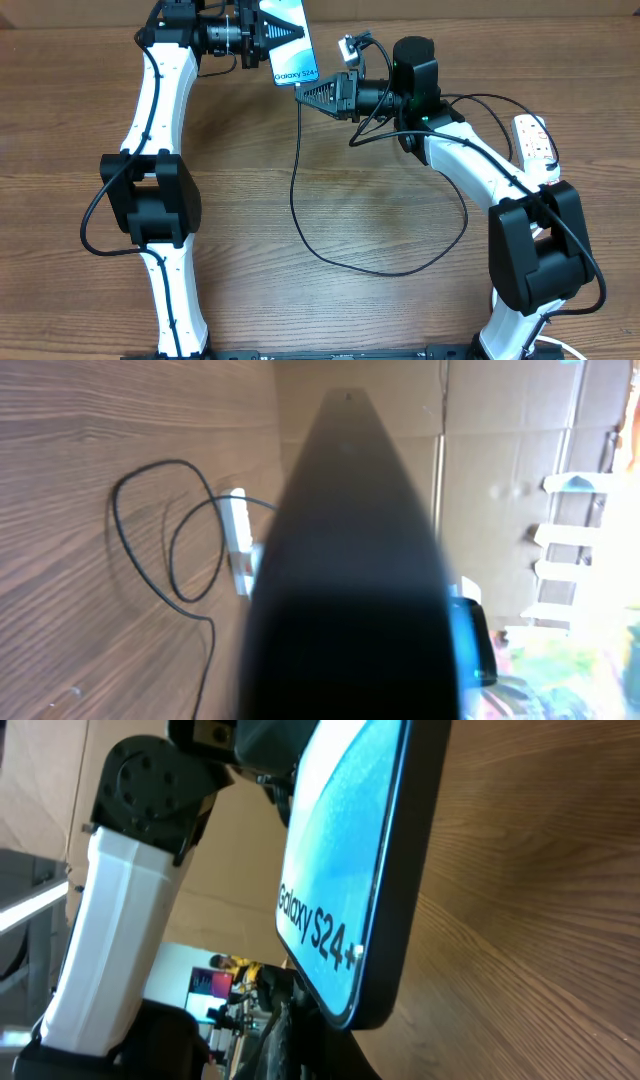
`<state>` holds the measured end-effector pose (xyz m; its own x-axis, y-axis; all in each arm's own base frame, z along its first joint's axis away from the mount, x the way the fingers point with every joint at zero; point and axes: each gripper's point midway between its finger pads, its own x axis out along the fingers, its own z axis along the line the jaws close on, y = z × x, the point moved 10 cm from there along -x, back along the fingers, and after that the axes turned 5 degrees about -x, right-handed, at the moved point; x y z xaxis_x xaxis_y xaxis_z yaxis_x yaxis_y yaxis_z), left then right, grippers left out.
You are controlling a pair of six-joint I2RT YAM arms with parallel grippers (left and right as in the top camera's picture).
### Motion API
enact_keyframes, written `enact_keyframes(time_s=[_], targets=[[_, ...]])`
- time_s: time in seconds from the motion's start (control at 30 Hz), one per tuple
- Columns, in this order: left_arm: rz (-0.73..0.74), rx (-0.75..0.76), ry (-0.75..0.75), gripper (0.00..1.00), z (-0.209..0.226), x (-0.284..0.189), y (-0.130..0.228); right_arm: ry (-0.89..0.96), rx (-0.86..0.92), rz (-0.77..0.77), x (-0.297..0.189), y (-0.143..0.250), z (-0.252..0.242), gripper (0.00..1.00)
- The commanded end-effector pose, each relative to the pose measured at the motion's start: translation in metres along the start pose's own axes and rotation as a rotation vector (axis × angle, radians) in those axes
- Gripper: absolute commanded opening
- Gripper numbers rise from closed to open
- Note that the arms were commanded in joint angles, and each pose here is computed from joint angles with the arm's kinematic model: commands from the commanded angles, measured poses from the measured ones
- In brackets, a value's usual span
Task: Plug charger to phone and switch on socket
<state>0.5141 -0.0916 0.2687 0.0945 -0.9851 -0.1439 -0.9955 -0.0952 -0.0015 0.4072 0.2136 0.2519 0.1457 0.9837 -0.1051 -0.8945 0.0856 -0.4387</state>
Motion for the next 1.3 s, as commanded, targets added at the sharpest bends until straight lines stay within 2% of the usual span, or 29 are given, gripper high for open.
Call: enact_keyframes(time_s=[0.0,0.33,0.77,0.8,0.83,0.9,0.93,1.0,1.03,1.17,1.27], targets=[[0.158,0.047,0.132,0.04,-0.022,0.015,0.018,0.041,-0.101,-0.132,-0.012,-0.021,0.014,0.04],[0.183,0.027,0.154,0.04,-0.02,0.016,0.024,-0.022,-0.13,-0.11,-0.036,-0.03,0.015,0.04],[0.212,0.037,0.154,0.04,-0.022,0.03,0.029,0.011,-0.118,-0.148,-0.035,-0.032,0.013,0.04],[0.212,0.037,0.154,0.04,-0.022,0.03,0.029,0.01,-0.118,-0.147,-0.036,-0.033,0.012,0.11],[0.21,0.037,0.153,0.04,-0.022,0.03,0.029,0.009,-0.118,-0.146,-0.038,-0.033,0.012,0.36],[0.21,0.037,0.153,0.04,-0.022,0.03,0.029,0.0,-0.118,-0.134,-0.041,-0.033,0.012,0.71],[0.21,0.037,0.153,0.04,-0.022,0.03,0.029,-0.01,-0.119,-0.12,-0.042,-0.033,0.012,0.81],[0.205,0.039,0.146,0.04,-0.021,0.03,0.029,-0.038,-0.122,-0.078,-0.045,-0.031,0.013,0.91],[0.202,0.05,0.146,0.04,-0.021,0.03,0.029,-0.051,-0.127,-0.057,-0.047,-0.029,0.013,0.93],[0.201,0.172,0.169,0.04,-0.023,0.03,0.028,-0.098,-0.144,0.044,-0.056,-0.021,0.008,0.93],[0.189,0.319,0.184,0.04,-0.025,0.03,0.026,-0.184,-0.168,0.158,-0.069,-0.011,0.004,0.93]])
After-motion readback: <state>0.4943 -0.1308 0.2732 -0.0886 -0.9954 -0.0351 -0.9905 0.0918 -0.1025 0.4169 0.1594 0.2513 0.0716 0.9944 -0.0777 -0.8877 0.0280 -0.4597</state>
